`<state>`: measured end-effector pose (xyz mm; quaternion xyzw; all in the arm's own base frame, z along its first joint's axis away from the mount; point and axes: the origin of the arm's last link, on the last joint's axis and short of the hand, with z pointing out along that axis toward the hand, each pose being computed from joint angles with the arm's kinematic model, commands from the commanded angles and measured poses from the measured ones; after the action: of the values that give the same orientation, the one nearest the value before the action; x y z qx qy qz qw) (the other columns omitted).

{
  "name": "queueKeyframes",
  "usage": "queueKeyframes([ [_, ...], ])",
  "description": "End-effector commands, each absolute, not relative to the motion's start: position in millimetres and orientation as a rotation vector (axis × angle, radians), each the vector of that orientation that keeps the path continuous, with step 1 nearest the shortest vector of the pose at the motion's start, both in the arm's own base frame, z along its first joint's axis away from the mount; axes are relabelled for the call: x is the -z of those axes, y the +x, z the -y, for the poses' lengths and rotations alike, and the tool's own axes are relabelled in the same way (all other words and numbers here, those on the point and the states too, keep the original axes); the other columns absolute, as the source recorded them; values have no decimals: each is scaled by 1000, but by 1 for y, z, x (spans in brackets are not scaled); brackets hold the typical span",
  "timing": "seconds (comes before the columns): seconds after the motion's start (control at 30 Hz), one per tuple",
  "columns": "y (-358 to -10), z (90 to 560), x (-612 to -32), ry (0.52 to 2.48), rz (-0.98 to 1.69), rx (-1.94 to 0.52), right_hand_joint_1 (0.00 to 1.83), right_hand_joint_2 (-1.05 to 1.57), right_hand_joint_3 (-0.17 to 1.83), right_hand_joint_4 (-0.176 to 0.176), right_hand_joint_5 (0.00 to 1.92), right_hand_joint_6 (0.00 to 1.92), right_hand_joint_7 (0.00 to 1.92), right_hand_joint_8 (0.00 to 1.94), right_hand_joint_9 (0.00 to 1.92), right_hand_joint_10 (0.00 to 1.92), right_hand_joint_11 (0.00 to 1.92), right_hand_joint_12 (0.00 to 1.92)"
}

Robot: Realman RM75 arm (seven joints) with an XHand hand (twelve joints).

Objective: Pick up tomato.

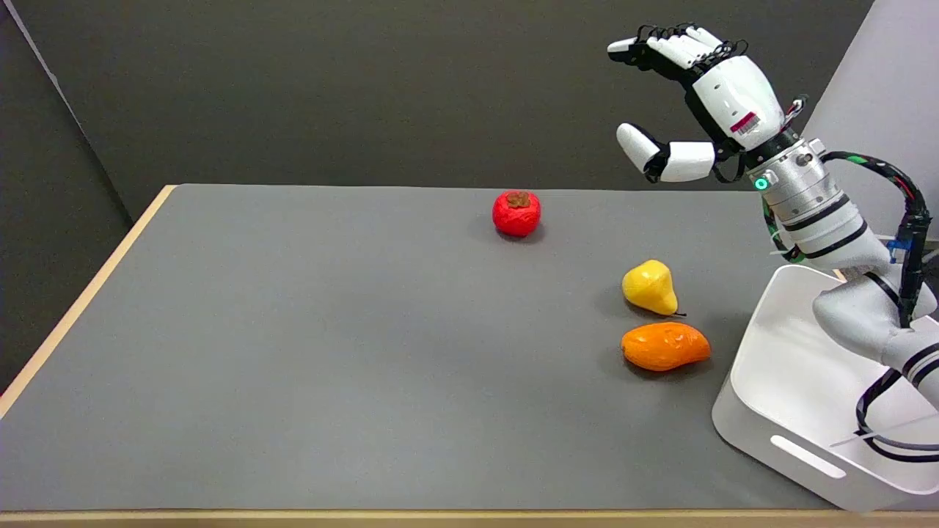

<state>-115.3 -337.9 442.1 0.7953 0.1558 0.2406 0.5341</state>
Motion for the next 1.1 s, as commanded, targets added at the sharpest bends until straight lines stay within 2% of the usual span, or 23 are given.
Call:
queueKeyframes([
  [0.03, -111, 340, -459, 1911, -399, -579, 269, 686, 929, 131, 288, 581, 463, 515, 429, 912, 263, 1402],
  [0.5, -114, 347, -460, 1908, -365, -571, 262, 681, 929, 135, 288, 585, 465, 523, 434, 913, 268, 1405],
  [0.7, -116, 379, -457, 1885, -324, -454, 249, 672, 933, 136, 287, 584, 460, 518, 430, 900, 266, 1397],
  [0.87, -110, 415, -439, 1890, -307, -318, 228, 653, 946, 137, 232, 498, 367, 412, 361, 792, 224, 1338],
  [1.1, -124, 450, -424, 1852, -258, -129, 203, 639, 958, 132, 194, 445, 300, 346, 309, 714, 173, 1264],
])
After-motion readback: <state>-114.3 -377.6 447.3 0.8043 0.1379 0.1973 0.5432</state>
